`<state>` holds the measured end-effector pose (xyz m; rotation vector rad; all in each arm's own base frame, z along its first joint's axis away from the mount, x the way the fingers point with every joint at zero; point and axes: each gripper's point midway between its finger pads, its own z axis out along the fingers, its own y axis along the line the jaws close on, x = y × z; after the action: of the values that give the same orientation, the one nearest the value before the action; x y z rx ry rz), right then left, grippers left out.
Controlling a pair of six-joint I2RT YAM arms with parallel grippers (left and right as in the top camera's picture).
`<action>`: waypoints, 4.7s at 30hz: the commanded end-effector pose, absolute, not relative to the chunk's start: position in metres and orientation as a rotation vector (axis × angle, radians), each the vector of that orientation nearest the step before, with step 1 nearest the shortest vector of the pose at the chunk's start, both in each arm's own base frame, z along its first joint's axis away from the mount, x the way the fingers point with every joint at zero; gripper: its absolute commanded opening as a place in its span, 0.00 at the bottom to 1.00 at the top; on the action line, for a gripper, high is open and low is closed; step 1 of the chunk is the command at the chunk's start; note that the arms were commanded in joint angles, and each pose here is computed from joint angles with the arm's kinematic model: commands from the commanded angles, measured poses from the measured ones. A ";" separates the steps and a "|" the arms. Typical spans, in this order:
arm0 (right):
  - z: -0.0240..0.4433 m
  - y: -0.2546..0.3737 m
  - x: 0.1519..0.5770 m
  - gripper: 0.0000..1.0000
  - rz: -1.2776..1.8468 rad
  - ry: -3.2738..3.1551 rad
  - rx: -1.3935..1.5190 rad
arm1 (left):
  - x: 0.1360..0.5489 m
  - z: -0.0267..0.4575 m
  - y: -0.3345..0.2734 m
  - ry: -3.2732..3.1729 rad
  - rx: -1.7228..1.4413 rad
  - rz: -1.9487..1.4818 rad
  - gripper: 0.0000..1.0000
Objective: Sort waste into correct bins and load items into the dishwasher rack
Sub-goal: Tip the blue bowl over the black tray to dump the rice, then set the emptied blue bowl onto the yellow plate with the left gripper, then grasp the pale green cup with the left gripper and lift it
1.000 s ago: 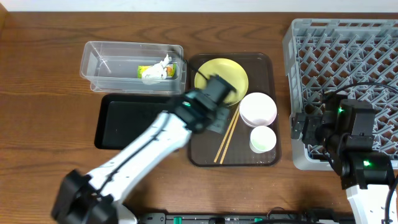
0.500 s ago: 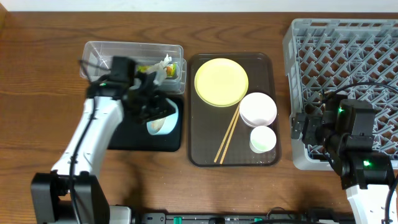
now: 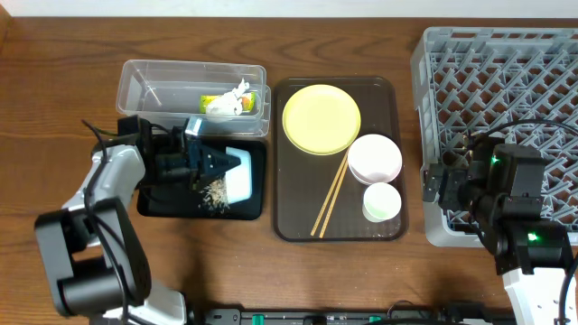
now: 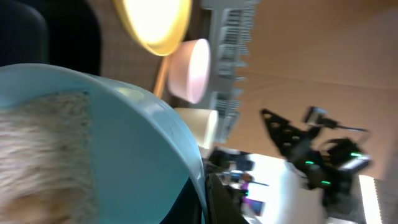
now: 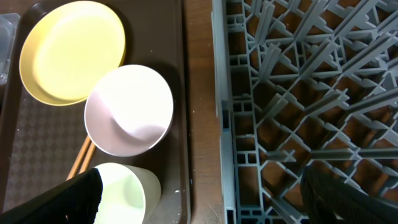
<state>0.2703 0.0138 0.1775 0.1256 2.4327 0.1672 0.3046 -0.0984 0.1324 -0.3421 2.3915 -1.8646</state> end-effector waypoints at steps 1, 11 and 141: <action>0.186 0.014 0.272 0.99 0.159 2.414 0.113 | 0.309 0.152 -0.101 2.205 -0.355 -2.069 0.06; 0.186 0.014 0.272 0.99 0.159 2.415 0.113 | 0.314 0.148 -0.093 2.232 -0.814 -2.245 0.06; 0.182 0.014 0.268 0.99 0.158 2.436 0.116 | 0.255 0.076 -0.348 2.499 0.754 -0.745 0.79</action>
<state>0.2660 0.0135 0.1745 0.1291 2.4554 0.1645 0.2588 -0.3408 0.0885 0.7393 2.4743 -0.7511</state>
